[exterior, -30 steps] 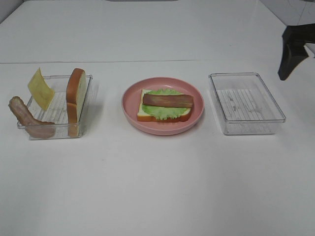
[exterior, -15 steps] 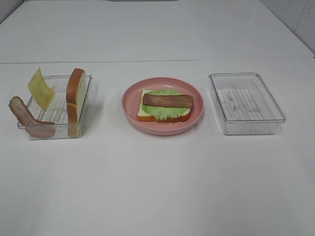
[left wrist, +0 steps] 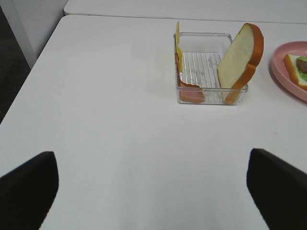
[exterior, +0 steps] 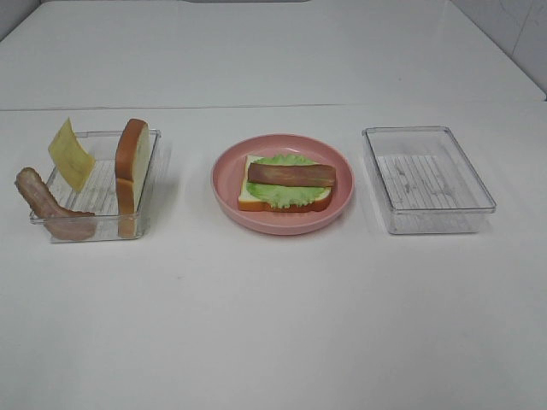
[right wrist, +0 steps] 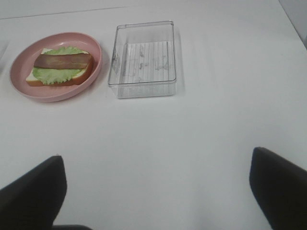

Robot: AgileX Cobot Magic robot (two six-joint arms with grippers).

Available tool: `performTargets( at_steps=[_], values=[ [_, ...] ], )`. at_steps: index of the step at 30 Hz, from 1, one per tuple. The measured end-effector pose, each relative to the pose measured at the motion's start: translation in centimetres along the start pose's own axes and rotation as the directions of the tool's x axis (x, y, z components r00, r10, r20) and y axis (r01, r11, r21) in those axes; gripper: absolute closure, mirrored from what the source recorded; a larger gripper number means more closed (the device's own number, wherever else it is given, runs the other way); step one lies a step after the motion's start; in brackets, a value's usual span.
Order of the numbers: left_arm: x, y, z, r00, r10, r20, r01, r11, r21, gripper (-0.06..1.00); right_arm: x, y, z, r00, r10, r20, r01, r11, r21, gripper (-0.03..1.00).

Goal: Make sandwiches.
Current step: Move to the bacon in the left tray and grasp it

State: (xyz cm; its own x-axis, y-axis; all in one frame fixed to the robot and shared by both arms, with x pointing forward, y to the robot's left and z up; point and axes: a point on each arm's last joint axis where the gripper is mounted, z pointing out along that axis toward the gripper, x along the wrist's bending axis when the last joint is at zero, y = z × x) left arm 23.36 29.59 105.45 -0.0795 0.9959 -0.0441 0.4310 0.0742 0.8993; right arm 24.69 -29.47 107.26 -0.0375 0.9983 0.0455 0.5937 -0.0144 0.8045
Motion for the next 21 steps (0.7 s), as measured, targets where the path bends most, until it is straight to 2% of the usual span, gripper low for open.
performTargets(
  at_steps=[5, 7, 11, 21],
  values=[
    [0.0, 0.0, 0.0, 1.0, 0.0, 0.0, 0.0, 1.0, 0.0, -0.04, -0.1, -1.9, 0.5, 1.0, 0.0, 0.0, 0.0, 1.0, -0.007, -0.01],
    [0.0, 0.0, 0.0, 1.0, 0.0, 0.0, 0.0, 1.0, 0.0, -0.04, -0.1, -2.9, 0.4, 1.0, -0.002, -0.002, 0.001, 0.999, -0.041, -0.01],
    [0.0, 0.0, 0.0, 1.0, 0.0, 0.0, 0.0, 1.0, 0.0, -0.04, -0.1, -3.2, 0.1, 1.0, -0.003, -0.004, 0.002, 0.997, -0.076, -0.01],
    [0.0, 0.0, 0.0, 1.0, 0.003, 0.0, -0.003, 1.0, 0.003, -0.04, 0.1, -3.3, 0.1, 1.0, -0.016, -0.018, 0.014, 0.997, -0.073, -0.01]
  ],
)
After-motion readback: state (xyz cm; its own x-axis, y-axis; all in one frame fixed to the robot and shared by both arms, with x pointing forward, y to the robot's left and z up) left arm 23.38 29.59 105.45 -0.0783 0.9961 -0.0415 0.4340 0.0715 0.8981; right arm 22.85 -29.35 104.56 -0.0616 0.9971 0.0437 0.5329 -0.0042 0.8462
